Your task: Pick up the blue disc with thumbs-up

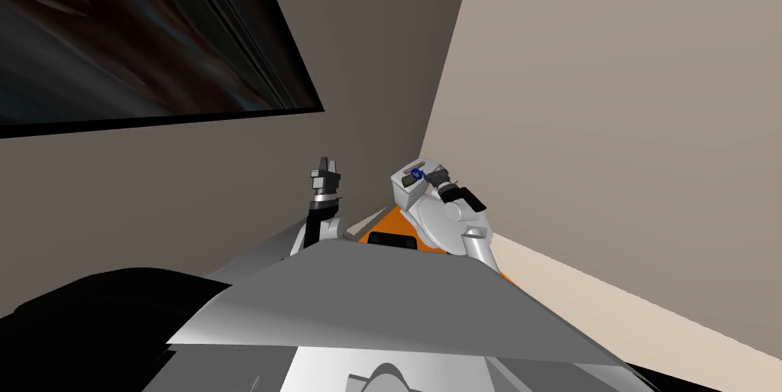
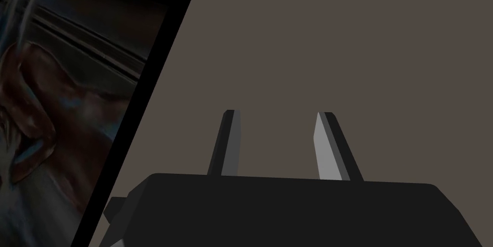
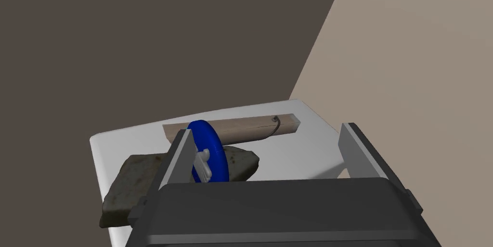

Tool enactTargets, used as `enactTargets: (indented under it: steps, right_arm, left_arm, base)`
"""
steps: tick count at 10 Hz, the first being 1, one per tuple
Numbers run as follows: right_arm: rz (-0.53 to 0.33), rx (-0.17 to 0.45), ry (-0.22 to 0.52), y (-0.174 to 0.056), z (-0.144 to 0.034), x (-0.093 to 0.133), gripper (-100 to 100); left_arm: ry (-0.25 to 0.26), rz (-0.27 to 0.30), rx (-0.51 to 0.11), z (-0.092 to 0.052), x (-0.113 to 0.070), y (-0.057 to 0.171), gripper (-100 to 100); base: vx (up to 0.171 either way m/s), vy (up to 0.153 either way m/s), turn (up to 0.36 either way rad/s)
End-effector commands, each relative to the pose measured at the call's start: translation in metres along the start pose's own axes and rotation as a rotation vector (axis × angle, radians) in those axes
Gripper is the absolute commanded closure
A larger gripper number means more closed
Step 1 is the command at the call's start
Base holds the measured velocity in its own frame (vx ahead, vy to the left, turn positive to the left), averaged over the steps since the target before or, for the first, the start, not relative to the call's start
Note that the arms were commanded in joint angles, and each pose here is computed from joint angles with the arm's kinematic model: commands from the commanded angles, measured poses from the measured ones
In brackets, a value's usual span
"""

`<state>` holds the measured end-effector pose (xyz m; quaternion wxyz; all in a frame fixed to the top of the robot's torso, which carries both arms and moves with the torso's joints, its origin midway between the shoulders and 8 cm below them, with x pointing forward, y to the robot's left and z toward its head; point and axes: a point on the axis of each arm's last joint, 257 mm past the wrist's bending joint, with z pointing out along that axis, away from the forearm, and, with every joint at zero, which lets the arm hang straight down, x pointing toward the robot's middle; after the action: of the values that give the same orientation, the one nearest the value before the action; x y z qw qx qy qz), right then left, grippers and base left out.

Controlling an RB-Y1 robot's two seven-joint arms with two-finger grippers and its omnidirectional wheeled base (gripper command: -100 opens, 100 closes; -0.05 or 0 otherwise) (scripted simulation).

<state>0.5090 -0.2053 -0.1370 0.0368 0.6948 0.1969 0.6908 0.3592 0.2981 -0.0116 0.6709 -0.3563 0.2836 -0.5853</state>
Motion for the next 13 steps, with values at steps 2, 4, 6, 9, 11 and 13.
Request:
enactTargets:
  steps: [2, 4, 6, 9, 11, 13]
  right_arm:
    - [0.076, 0.024, -0.021, -0.006, 0.004, -0.005, -100]
    - [0.156, 0.064, -0.053, -0.015, 0.01, -0.01, -100]
    - [0.219, 0.103, -0.087, -0.025, 0.015, -0.016, -100]
    - [0.318, 0.138, -0.127, -0.035, 0.019, -0.021, -100]
    - [0.38, 0.172, -0.166, -0.044, 0.023, -0.027, -100]
    - [0.445, 0.201, -0.203, -0.053, 0.026, -0.031, -100]
  left_arm:
    - [0.0, 0.0, 0.0, 0.0, 0.0, 0.0, 0]
    - [0.0, 0.0, 0.0, 0.0, 0.0, 0.0, 0]
    - [0.0, 0.0, 0.0, 0.0, 0.0, 0.0, 0]
    - [0.0, 0.0, 0.0, 0.0, 0.0, 0.0, 0]
    - [0.0, 0.0, 0.0, 0.0, 0.0, 0.0, 0]
    - [0.0, 0.0, 0.0, 0.0, 0.0, 0.0, 0]
  base:
    - [0.014, -0.002, -0.014]
    - [0.013, -0.005, -0.041]
    - [0.012, -0.006, -0.032]
    - [0.022, -0.009, -0.033]
    - [0.008, -0.004, -0.028]
    - [0.015, -0.009, -0.038]
